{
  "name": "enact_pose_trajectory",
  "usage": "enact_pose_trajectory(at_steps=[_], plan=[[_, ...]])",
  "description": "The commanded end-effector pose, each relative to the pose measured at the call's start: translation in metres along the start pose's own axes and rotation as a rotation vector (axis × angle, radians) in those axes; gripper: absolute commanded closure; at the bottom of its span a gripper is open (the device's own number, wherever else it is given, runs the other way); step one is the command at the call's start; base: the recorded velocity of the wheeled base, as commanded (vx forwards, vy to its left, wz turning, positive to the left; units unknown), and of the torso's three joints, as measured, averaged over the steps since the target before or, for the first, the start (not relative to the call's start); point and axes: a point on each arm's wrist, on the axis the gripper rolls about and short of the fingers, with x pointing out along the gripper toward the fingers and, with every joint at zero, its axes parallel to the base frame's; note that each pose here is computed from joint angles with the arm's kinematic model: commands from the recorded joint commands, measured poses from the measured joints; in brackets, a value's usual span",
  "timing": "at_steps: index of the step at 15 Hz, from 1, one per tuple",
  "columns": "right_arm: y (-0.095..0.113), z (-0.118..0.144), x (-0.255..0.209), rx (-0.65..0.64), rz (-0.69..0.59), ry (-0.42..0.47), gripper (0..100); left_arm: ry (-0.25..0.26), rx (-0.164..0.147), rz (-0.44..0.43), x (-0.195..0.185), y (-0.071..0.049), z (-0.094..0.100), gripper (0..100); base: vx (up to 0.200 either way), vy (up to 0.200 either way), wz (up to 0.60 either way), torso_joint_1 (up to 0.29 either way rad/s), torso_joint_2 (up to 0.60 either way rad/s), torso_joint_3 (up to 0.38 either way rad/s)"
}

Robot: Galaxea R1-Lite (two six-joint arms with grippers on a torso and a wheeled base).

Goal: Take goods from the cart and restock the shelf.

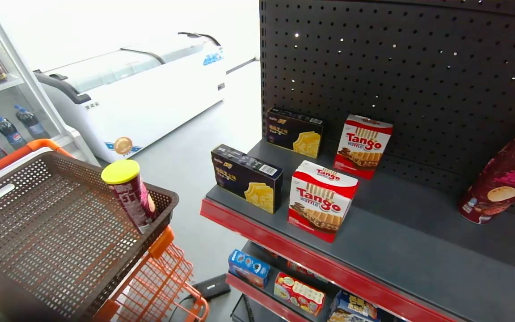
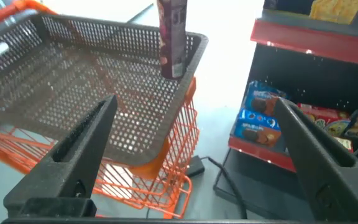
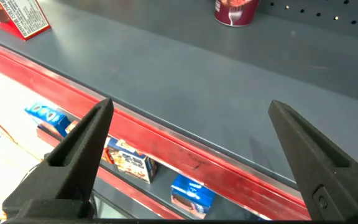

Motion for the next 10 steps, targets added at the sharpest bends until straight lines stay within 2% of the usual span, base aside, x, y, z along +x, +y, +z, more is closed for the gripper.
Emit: enact_pose_trajectory(at_steps=[1, 2, 3, 4, 5, 7, 10], plan=[[0.000, 0.000, 0.000, 0.000, 0.001, 0.001, 0, 0.047, 0.030, -0.011, 0.004, 0.002, 0.048, 0, 0.000, 0.000, 0.00, 0.000, 0.00, 0.000], [0.000, 0.000, 0.000, 0.000, 0.001, 0.001, 0, 0.110, 0.013, -0.018, 0.019, 0.003, 0.073, 0, 0.000, 0.000, 0.00, 0.000, 0.00, 0.000], [0.000, 0.000, 0.000, 0.000, 0.001, 0.001, 0, 0.191, 0.007, -0.026, 0.037, 0.004, 0.080, 0, 0.000, 0.000, 0.00, 0.000, 0.00, 0.000], [0.000, 0.000, 0.000, 0.000, 0.001, 0.001, 0, 0.211, 0.012, -0.026, 0.045, 0.004, 0.082, 0, 0.000, 0.000, 0.00, 0.000, 0.00, 0.000], [0.000, 0.000, 0.000, 0.000, 0.001, 0.001, 0, 0.235, 0.012, -0.015, 0.070, 0.005, 0.086, 0, 0.000, 0.000, 0.00, 0.000, 0.00, 0.000], [0.000, 0.000, 0.000, 0.000, 0.001, 0.001, 0, 0.269, 0.002, 0.067, 0.112, 0.013, 0.086, 0, 0.000, 0.000, 0.00, 0.000, 0.00, 0.000], [0.000, 0.000, 0.000, 0.000, 0.001, 0.001, 0, 0.308, -0.006, 0.026, 0.149, 0.012, 0.079, 0, 0.000, 0.000, 0.00, 0.000, 0.00, 0.000]])
